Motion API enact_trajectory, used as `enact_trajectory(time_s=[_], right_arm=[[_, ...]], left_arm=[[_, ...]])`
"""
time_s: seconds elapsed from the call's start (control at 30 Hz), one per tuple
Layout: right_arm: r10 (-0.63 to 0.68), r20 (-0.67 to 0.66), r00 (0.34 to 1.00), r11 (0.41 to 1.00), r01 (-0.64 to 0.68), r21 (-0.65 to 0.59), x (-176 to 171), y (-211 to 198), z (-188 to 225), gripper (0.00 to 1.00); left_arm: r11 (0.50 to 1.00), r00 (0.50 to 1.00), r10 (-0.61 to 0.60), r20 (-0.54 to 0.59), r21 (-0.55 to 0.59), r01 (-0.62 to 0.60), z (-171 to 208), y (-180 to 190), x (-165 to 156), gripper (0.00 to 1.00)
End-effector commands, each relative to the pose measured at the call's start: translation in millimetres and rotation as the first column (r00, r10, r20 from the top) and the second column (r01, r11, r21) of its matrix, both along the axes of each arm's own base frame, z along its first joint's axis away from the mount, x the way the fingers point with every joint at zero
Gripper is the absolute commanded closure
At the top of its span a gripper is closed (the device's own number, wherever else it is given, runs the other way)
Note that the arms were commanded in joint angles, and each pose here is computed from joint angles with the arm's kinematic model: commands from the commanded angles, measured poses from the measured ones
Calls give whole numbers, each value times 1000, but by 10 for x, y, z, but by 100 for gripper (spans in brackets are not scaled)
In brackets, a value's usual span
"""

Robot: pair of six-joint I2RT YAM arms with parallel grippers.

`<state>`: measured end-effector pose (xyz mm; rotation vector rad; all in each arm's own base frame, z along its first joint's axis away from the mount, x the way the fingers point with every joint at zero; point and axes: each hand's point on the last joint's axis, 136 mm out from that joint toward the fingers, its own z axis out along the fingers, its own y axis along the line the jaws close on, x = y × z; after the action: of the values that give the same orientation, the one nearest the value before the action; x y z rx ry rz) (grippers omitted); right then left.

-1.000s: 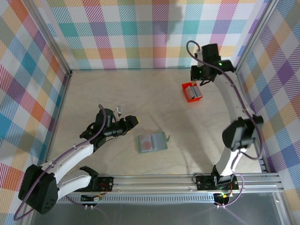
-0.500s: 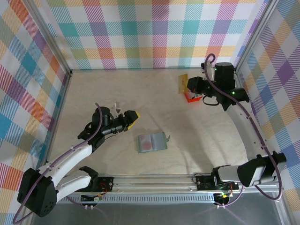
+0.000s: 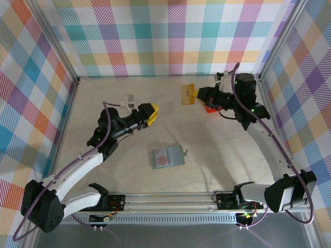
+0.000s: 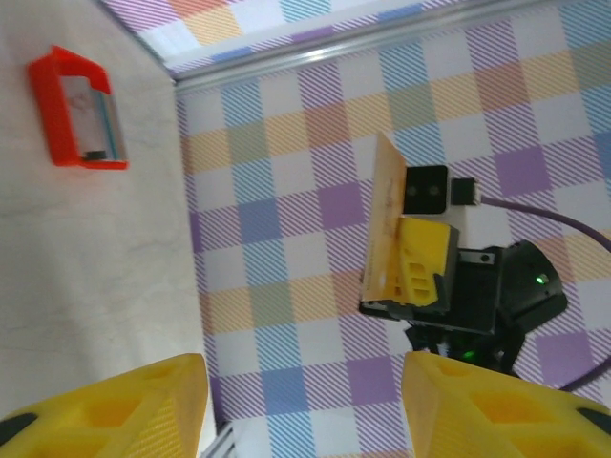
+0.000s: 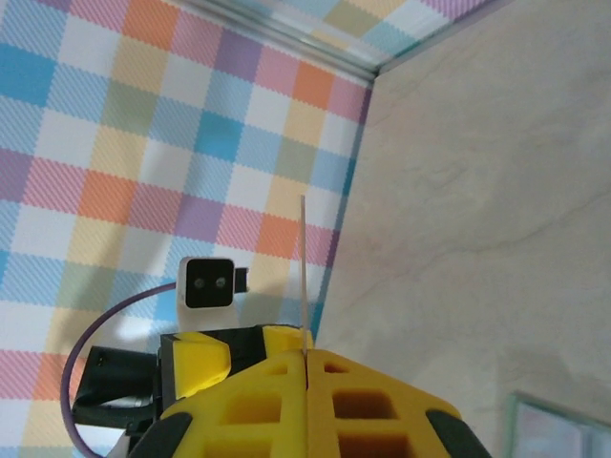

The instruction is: Put the credit cards into the card holder

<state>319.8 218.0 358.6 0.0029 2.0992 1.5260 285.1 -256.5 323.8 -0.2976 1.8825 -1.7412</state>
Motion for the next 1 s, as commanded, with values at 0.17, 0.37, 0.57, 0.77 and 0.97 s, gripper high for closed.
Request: enact_trajectory(time_s=[0.17, 0.37, 0.57, 0.77, 0.97], right_arm=[[98, 8, 995, 991, -98, 95, -204, 221, 225, 100], [135, -7, 991, 985, -134, 112, -248, 348, 226, 100], [166, -20, 986, 979, -162, 121, -298, 434, 206, 100], [184, -44, 982, 976, -178, 125, -342, 484, 148, 98], [165, -51, 985, 984, -160, 77, -425, 366, 149, 62]], left_arm=[[982, 982, -120, 148, -131, 140, 651, -425, -172, 52], [981, 981, -114, 156, -136, 135, 699, -474, -169, 57], [984, 985, -109, 133, -128, 126, 604, -476, -179, 61], [981, 983, -124, 133, -132, 142, 618, -508, -201, 96], [990, 989, -95, 112, -97, 106, 533, -439, -209, 100]])
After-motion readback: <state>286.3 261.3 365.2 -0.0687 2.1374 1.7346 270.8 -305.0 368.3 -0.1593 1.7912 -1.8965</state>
